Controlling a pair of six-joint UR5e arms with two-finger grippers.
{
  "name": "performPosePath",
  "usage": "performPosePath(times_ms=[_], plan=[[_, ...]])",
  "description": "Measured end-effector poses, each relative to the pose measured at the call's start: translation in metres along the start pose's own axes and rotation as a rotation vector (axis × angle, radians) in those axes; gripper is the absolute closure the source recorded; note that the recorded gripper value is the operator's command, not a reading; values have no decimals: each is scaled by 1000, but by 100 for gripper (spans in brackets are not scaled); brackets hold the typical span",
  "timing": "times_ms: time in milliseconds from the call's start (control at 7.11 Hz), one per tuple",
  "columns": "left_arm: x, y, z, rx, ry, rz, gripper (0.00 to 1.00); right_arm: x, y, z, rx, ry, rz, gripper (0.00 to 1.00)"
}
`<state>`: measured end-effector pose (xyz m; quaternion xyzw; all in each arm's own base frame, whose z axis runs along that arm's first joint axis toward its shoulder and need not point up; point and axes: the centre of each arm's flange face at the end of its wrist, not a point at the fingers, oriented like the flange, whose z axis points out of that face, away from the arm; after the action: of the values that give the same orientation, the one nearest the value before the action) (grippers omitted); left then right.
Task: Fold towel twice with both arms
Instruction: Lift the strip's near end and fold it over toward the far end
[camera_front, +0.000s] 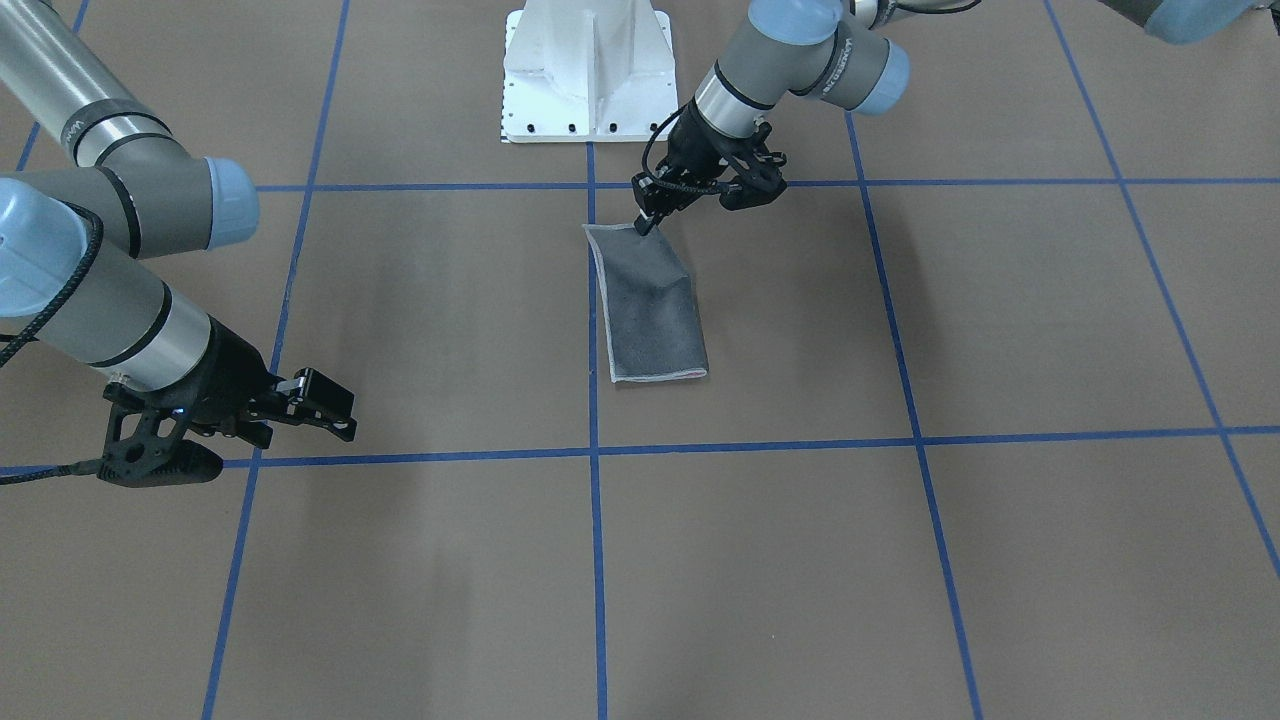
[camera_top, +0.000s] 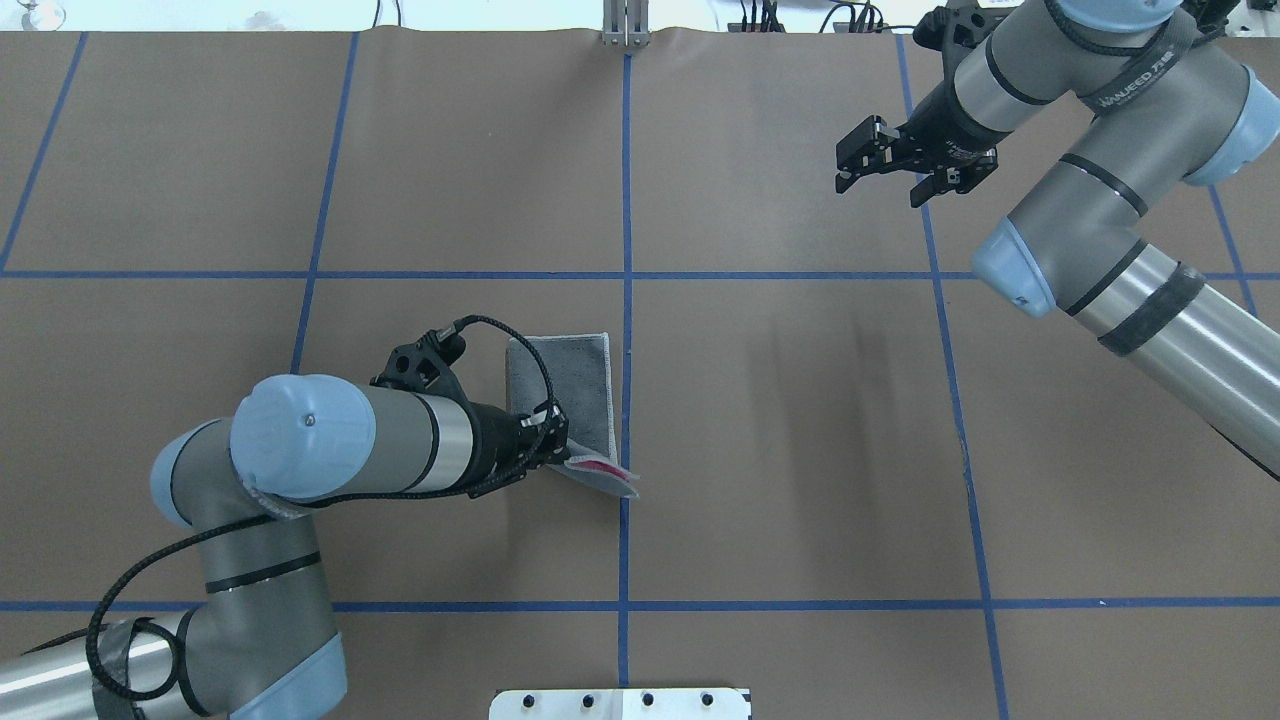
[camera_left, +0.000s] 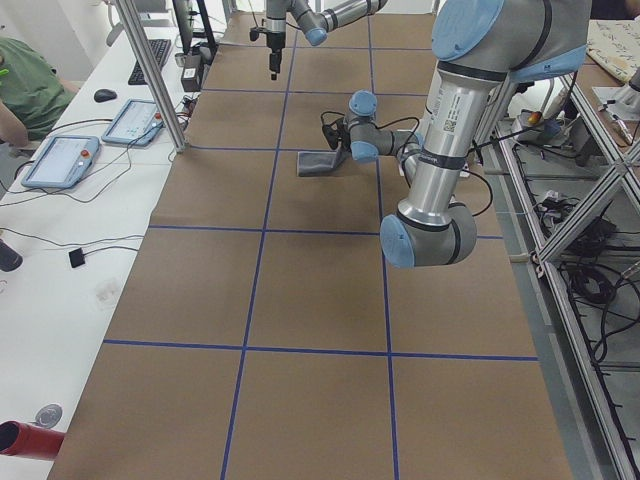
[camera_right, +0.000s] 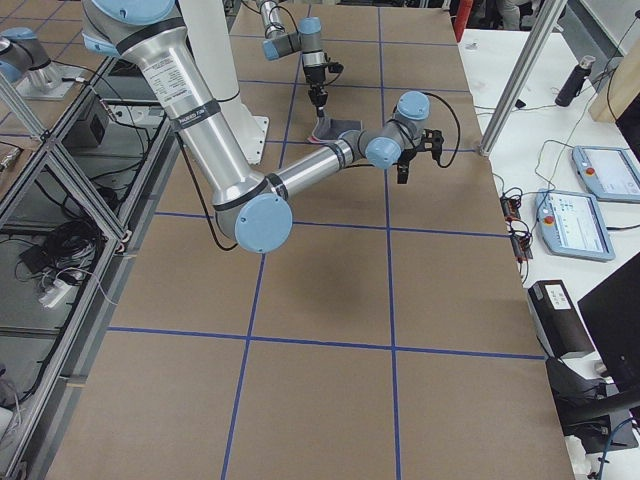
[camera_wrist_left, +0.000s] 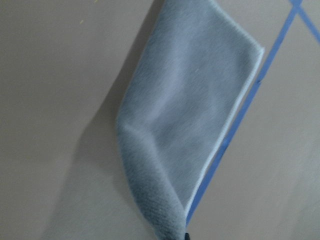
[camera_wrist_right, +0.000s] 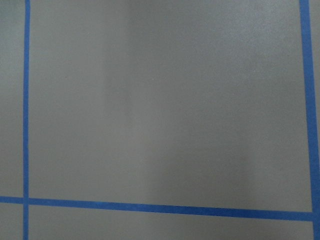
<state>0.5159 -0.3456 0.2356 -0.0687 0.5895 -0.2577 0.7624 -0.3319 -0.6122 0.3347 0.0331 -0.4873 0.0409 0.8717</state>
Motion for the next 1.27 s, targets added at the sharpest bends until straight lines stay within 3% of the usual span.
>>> performPosePath(times_ms=[563, 1266], plan=[[21, -79, 14, 78, 1, -48, 100, 4, -5, 9, -7, 13, 10, 0], [15, -105, 28, 103, -4, -61, 100, 7, -7, 14, -12, 22, 7, 0]])
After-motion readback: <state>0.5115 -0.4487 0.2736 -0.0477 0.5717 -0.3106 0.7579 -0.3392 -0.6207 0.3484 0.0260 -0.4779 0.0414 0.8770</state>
